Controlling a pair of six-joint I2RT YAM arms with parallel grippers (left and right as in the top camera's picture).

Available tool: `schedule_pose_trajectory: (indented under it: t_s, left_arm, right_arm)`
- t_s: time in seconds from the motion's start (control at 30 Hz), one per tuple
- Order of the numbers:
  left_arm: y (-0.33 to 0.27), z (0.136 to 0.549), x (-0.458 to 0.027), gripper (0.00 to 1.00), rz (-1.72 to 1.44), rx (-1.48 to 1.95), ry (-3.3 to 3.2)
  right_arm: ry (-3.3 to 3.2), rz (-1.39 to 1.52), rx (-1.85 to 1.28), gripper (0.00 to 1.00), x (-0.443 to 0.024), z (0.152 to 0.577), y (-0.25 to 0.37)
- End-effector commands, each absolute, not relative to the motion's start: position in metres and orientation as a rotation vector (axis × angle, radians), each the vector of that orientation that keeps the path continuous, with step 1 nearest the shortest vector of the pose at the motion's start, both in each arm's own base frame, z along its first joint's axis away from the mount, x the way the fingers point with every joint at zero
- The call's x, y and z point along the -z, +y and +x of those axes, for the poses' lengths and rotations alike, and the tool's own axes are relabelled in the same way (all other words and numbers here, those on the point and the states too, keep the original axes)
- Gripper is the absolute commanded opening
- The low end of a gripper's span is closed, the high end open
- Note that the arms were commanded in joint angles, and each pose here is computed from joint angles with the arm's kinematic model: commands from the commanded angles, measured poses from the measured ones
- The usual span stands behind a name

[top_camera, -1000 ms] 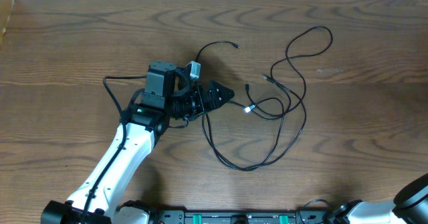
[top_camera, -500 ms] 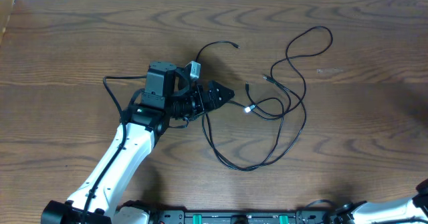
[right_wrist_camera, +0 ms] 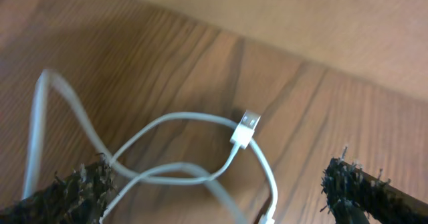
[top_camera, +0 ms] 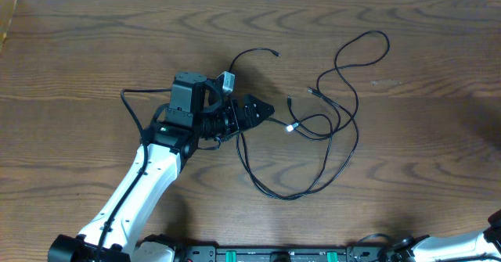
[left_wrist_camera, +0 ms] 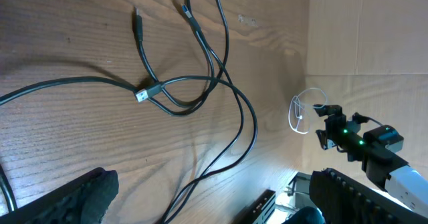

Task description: Untangle cables

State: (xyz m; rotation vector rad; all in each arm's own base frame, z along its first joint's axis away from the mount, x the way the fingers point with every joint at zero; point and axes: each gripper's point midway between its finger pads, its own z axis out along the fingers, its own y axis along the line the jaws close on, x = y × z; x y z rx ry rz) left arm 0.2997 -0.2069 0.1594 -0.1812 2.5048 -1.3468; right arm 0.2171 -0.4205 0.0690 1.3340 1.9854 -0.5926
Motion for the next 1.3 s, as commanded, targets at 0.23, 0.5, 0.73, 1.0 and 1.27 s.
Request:
schedule_pose_trajectory:
  t_s: [0.23,0.5,0.73,1.0,1.27]
  left_arm:
    - [-0.207,0.299,-0.156,0.96,-0.170,1.334,2.512]
    - [-0.207,0.299,-0.156,0.96,-0.170,1.334,2.512]
    - [-0.207,0.299,-0.156,0.96,-0.170,1.334,2.512]
    - [-0.207,0.299,-0.156,0.96,-0.171,1.334,2.512]
    - [-0.207,0.299,-0.156,0.96,-0.170,1.334,2.512]
  right_arm:
    - [1.913,1.407,0.564,0.99,-0.103,0.210,-0.410]
    - [1.840,1.356,0.588,0.99,-0.161,0.203,-0.395]
    - [1.817,1.203,0.412,0.99,-0.198,0.226,-0.368]
    - [1.851,0.867,-0.032,0.95,-0.213,0.294,-0.310]
    - [2.015,0.468,-0.278,0.98,-0.193,0.368,-0.212]
